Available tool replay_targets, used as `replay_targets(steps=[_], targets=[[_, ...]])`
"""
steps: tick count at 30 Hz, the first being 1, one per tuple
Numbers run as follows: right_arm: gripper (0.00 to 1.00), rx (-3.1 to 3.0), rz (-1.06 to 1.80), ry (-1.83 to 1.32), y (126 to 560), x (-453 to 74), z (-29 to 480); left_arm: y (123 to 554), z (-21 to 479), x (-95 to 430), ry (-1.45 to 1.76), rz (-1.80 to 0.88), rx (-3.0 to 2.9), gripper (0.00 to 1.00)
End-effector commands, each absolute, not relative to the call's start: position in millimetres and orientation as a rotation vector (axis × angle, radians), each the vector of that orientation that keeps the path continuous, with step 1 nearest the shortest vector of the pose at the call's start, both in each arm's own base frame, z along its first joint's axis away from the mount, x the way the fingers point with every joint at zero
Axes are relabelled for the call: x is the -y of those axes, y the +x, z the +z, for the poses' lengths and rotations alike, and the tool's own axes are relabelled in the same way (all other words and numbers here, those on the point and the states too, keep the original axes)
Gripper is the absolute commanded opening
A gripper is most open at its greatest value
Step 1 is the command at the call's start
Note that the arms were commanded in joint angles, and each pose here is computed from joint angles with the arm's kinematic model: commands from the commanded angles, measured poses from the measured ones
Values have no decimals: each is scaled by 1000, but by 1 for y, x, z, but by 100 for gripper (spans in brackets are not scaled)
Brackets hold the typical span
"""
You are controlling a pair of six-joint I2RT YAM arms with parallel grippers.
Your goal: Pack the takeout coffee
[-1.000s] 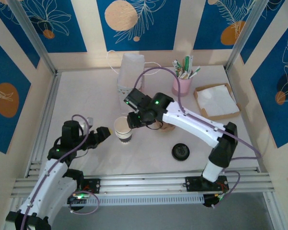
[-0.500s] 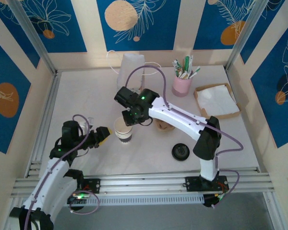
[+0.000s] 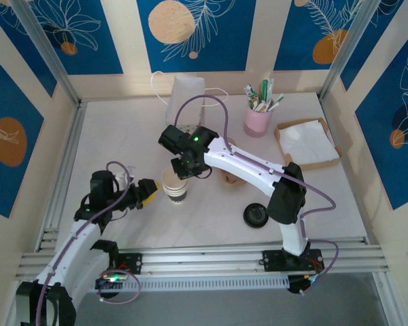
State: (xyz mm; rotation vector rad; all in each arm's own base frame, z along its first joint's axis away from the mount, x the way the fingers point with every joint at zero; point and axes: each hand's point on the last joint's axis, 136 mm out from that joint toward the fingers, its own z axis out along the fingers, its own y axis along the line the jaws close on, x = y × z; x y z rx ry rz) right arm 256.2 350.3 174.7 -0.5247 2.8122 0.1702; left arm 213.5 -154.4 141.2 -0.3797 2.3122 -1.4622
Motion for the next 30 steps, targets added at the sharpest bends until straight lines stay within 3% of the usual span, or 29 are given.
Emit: replay_targets(steps=[1, 30], targets=[[24, -2814, 162, -539, 256, -353, 175, 215, 145, 155, -361, -1499, -2284, 65], [0, -2823, 306, -536, 251, -364, 187, 216, 137, 159, -358, -1534, -2303, 66]])
